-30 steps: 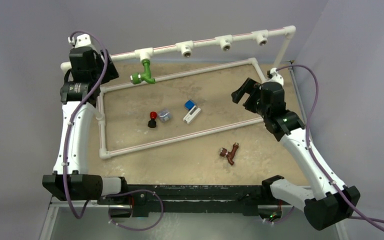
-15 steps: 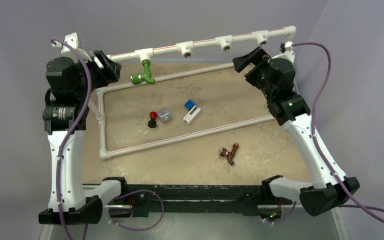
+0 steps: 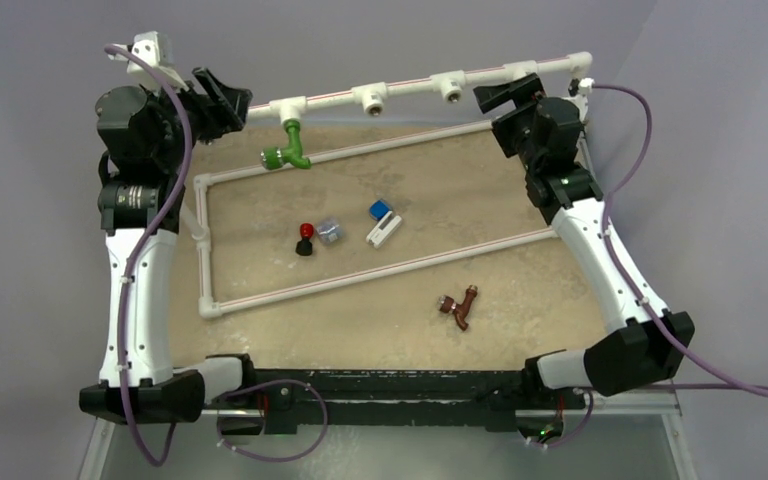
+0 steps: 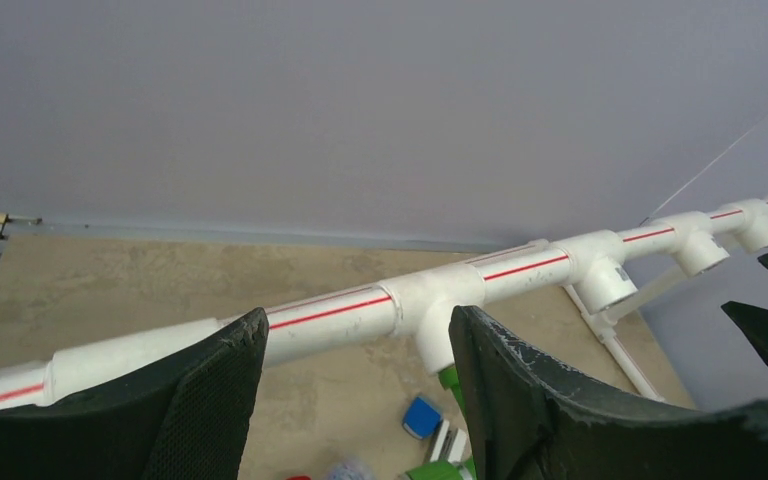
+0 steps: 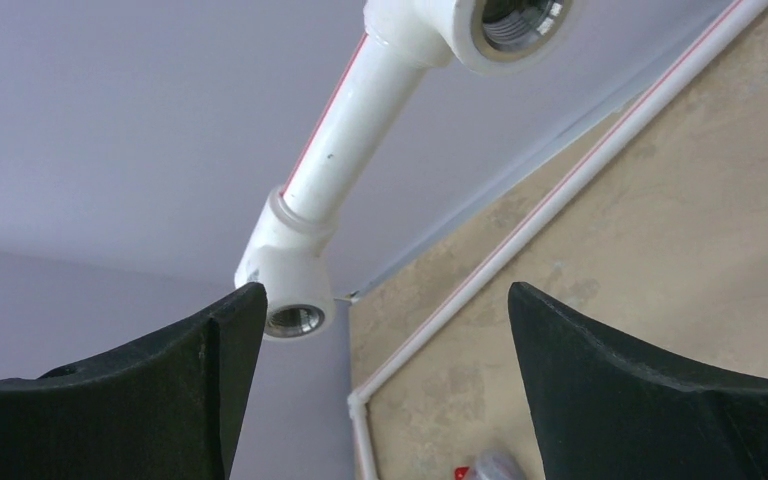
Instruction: Install the water faucets
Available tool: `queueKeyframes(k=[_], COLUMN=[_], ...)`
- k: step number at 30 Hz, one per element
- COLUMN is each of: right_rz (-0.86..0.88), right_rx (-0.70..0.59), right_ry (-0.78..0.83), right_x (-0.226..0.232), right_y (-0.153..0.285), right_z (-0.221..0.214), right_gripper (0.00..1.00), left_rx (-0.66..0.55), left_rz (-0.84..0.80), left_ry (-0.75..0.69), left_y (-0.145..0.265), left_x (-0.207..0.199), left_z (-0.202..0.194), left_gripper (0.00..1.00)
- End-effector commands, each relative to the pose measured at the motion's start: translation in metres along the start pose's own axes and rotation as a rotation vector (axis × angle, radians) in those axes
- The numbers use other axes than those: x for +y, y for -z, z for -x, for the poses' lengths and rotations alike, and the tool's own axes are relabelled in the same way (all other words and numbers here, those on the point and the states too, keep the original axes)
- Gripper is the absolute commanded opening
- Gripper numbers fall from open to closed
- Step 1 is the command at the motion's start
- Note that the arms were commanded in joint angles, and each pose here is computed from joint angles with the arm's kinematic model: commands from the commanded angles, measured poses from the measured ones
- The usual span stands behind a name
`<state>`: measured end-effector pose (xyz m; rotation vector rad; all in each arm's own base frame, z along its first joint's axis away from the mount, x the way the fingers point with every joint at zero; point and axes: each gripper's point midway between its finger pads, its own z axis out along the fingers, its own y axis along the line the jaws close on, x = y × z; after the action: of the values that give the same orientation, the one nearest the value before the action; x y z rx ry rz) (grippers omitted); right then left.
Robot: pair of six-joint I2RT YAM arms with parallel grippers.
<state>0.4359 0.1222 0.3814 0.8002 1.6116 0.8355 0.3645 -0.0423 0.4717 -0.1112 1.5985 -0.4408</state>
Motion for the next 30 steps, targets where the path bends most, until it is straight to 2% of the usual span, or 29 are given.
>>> queueKeyframes(k=[1,10,20,22,25,29,30], right_rz=[0.178,0.138,0.108,0.112,0.117,0.130,0.136], right_rx=[-0.058,-0.060,-0.048,-0.046,-0.024,0.019,0.033], right_ry=[-0.113,-0.287,-0.364,-0.364,-0.363,-0.331,-0.328], right_x=[0.056,0.048,0.047,0.048,0.047,0.047,0.047], right_y=[0.003,-0.033,-0.067,-0.070,-0.075,-0.079,-0.078], right_z=[0.028,0.029,0.025,0.025,0.019,0.010,0.007], right_gripper=[0.90,0.83,0.65,0.57,0.39,0.00,0.00], left_rx=[-0.077,-0.055,0.000,0.012,0.035,0.070,0.074], left_rz=[-0.043,-0.026,0.018,0.029,0.038,0.072,0.084], left_ry=[-0.070,-0.075,-0.084,-0.084,-0.082,-0.087,-0.090], left_y=[-0.023,-0.057,-0.074,-0.075,-0.075,-0.072,-0.069], left_x=[0.001,0.017,0.036,0.040,0.044,0.053,0.056], left_z=[0.016,0.003,-0.019,-0.025,-0.035,-0.049,-0.053], left_gripper=[0.66,0.66,0.67,0.68,0.68,0.68,0.68])
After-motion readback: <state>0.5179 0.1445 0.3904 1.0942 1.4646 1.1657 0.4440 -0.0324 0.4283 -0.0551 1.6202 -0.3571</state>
